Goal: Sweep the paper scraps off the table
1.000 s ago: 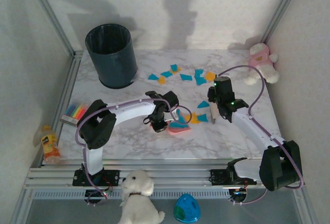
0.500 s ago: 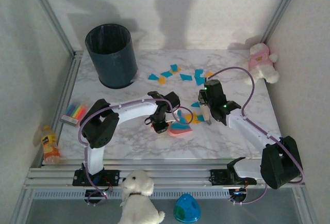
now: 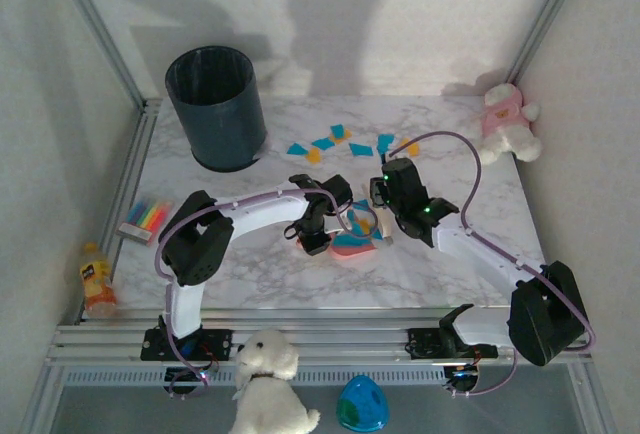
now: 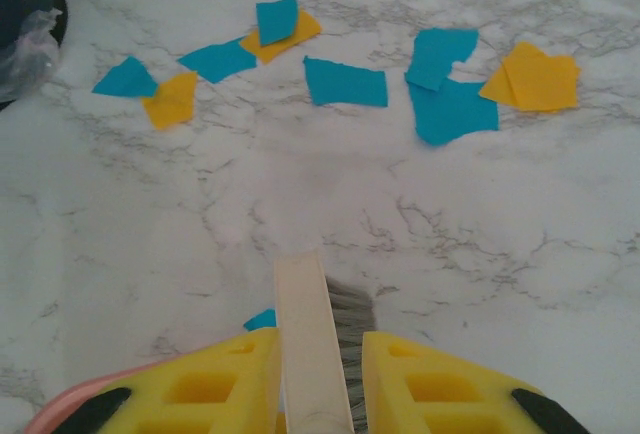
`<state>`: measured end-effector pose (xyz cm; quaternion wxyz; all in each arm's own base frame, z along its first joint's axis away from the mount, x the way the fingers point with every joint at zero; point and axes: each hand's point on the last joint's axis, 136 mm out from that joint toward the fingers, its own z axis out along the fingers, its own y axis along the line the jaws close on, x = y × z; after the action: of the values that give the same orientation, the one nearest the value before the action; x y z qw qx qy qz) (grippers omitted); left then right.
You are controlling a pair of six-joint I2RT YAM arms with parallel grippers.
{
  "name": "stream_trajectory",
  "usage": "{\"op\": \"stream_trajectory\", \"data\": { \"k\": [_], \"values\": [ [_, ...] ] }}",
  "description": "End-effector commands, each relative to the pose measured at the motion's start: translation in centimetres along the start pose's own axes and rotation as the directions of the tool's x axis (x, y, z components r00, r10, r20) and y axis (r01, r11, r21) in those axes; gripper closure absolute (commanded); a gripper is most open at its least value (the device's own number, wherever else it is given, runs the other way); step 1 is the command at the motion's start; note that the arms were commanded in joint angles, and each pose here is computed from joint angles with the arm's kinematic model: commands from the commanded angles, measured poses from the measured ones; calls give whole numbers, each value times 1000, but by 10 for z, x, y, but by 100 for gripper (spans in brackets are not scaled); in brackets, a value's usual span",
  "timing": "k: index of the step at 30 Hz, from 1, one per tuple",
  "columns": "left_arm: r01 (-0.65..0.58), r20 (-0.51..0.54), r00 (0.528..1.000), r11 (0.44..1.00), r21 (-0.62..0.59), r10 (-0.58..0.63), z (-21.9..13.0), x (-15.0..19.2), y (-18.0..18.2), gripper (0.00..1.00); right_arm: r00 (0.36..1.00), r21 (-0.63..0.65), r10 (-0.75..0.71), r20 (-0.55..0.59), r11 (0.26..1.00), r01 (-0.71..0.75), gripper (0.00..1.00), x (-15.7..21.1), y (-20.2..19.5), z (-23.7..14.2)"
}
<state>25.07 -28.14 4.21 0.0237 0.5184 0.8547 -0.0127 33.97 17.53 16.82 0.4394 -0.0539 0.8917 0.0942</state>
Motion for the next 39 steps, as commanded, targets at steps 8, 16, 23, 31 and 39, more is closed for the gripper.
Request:
{"op": "stream_trajectory", "data": {
  "k": [8, 16, 23, 31, 39],
  "values": [
    [13, -48, 999, 1000, -25, -15, 4, 5, 3, 100, 999, -94, 14, -36, 995, -18, 100, -1, 26, -9],
    [18, -48, 999, 999, -33, -19, 4, 5, 5, 100, 1000, -90, 22, -16, 996, -23, 100, -9, 24, -20],
    [20, -38, 999, 999, -38, -21, 2, 4, 6, 100, 1000, -69, 20, 18, 997, -19, 100, -21, 20, -30],
    [29, -20, 999, 999, -37, -30, -1, 7, 5, 100, 998, -70, 31, 47, 997, -28, 100, -30, 18, -41],
    [28, -18, 999, 999, -40, -28, -4, 7, 6, 100, 999, 73, 23, 44, 997, -26, 100, -25, -7, -37]
  ]
}}
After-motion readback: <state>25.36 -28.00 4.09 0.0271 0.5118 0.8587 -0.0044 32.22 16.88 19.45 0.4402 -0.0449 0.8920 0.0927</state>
